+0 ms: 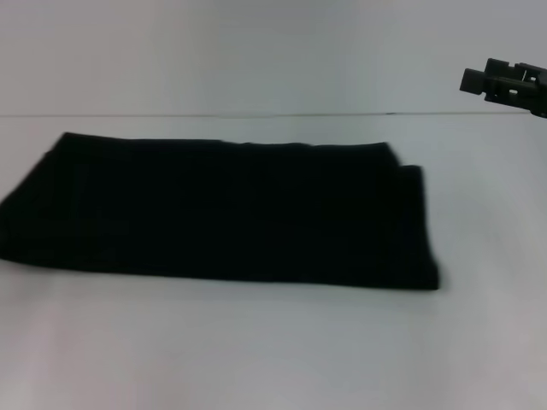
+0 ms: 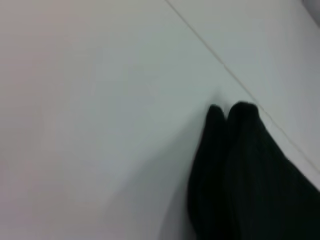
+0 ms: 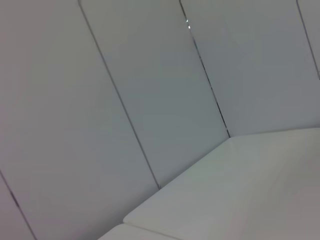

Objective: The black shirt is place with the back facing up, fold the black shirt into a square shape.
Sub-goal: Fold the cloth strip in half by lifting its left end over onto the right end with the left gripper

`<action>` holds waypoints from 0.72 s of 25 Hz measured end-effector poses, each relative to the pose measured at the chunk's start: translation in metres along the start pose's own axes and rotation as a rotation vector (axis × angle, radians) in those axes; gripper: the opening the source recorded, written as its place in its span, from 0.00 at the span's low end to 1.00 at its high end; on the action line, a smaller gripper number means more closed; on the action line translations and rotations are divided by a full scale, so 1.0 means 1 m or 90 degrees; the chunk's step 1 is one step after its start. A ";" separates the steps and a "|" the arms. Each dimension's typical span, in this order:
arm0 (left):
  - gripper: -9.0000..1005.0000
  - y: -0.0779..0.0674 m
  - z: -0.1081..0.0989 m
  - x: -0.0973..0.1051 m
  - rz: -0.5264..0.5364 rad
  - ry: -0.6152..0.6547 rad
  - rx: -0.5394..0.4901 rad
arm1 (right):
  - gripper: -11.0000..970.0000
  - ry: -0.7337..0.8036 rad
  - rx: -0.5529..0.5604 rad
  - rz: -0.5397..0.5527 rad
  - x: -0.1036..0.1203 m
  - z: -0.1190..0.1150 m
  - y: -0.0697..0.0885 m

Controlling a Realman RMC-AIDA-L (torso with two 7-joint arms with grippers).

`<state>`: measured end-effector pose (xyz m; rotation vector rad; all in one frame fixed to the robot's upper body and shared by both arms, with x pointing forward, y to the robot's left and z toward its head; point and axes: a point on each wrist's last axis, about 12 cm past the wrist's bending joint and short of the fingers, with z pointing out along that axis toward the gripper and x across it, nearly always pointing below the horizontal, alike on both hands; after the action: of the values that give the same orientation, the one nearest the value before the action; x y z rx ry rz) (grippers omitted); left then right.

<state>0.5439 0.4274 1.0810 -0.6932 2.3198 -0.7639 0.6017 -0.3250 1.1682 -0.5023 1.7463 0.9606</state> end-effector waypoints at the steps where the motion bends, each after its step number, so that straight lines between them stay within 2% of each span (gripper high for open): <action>1: 0.04 0.004 -0.006 -0.001 -0.005 -0.007 -0.001 | 0.93 -0.002 0.002 0.001 0.000 0.000 0.000; 2: 0.04 0.008 -0.015 -0.004 -0.011 -0.019 0.001 | 0.93 -0.003 0.004 0.002 0.000 0.001 0.000; 4: 0.04 0.004 -0.023 -0.008 -0.017 -0.025 0.044 | 0.93 -0.005 0.007 0.002 0.001 0.002 -0.001; 5: 0.04 -0.003 -0.025 -0.009 -0.015 -0.022 0.082 | 0.93 -0.006 0.007 0.001 0.001 0.002 -0.001; 7: 0.04 -0.029 -0.020 -0.010 0.005 -0.008 0.187 | 0.93 -0.015 0.014 0.001 0.000 0.001 -0.002; 10: 0.04 -0.091 0.011 -0.002 0.056 0.055 0.336 | 0.93 -0.049 0.036 0.011 0.000 -0.008 -0.006; 13: 0.04 -0.159 0.054 0.024 0.119 0.141 0.417 | 0.93 -0.087 0.067 0.021 0.000 -0.025 -0.012; 16: 0.04 -0.210 0.090 0.061 0.167 0.195 0.453 | 0.93 -0.108 0.081 0.018 -0.002 -0.046 -0.015; 18: 0.04 -0.229 0.107 0.084 0.180 0.213 0.460 | 0.93 -0.113 0.083 0.013 -0.004 -0.057 -0.016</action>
<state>0.6223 0.1776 1.1297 0.0882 2.1111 -1.5426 0.5807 -0.3804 1.1743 -0.3070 1.6431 0.8715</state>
